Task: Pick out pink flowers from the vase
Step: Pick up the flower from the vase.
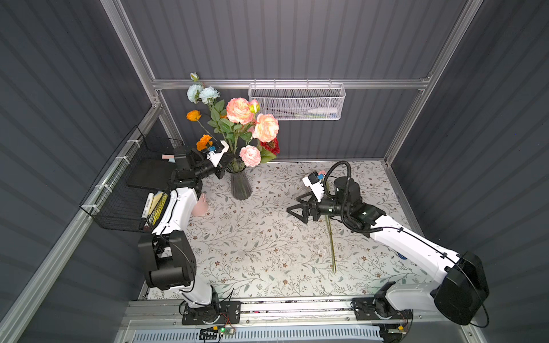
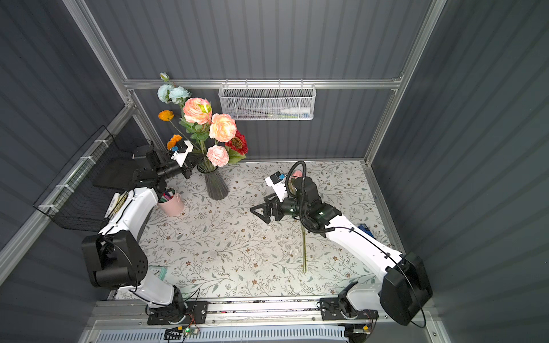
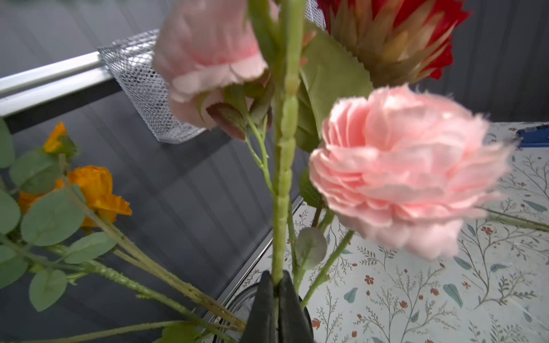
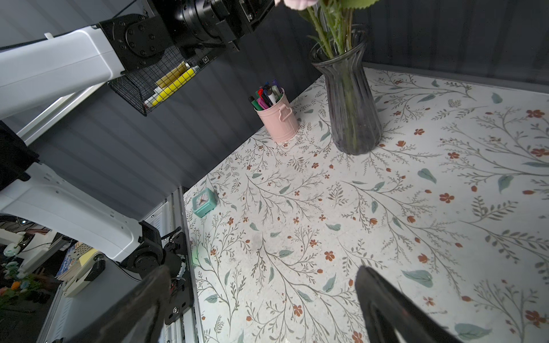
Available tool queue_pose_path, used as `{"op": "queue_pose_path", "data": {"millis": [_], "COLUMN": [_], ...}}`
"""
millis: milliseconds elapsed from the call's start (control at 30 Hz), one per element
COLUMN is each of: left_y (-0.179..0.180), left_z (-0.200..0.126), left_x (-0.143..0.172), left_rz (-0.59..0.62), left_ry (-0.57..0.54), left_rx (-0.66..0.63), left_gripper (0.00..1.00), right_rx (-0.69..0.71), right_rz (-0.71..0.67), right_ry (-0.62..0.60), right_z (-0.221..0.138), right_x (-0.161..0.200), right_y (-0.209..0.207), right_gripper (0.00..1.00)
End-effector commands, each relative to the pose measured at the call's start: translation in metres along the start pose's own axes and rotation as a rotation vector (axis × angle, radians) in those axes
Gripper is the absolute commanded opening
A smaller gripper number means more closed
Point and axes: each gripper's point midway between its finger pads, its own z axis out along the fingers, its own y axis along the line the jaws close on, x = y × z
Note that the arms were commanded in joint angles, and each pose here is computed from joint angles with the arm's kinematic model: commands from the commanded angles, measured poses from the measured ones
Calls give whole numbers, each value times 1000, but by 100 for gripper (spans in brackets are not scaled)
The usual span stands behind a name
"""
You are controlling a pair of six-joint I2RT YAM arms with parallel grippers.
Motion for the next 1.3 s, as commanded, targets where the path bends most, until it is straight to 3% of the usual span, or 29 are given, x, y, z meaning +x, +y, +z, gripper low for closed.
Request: {"op": "queue_pose_path", "data": {"millis": [0, 433, 1067, 1267], "left_y": [10, 31, 37, 29], "left_z": [-15, -56, -96, -116], "left_x": [-56, -168, -206, -219], "left_rz": [14, -29, -56, -128], "left_ry": [-86, -234, -204, -180], "left_rx": [-75, -220, -404, -447], "left_gripper": [0, 0, 0, 0], "right_rx": [-14, 7, -3, 6], "right_rz": [-22, -89, -100, -102], "right_ry": [-29, -72, -80, -82], "right_z": [-4, -17, -21, -24], "right_x": [-14, -40, -42, -41], "right_y": [11, 22, 28, 28], "right_gripper": [99, 99, 99, 99]}}
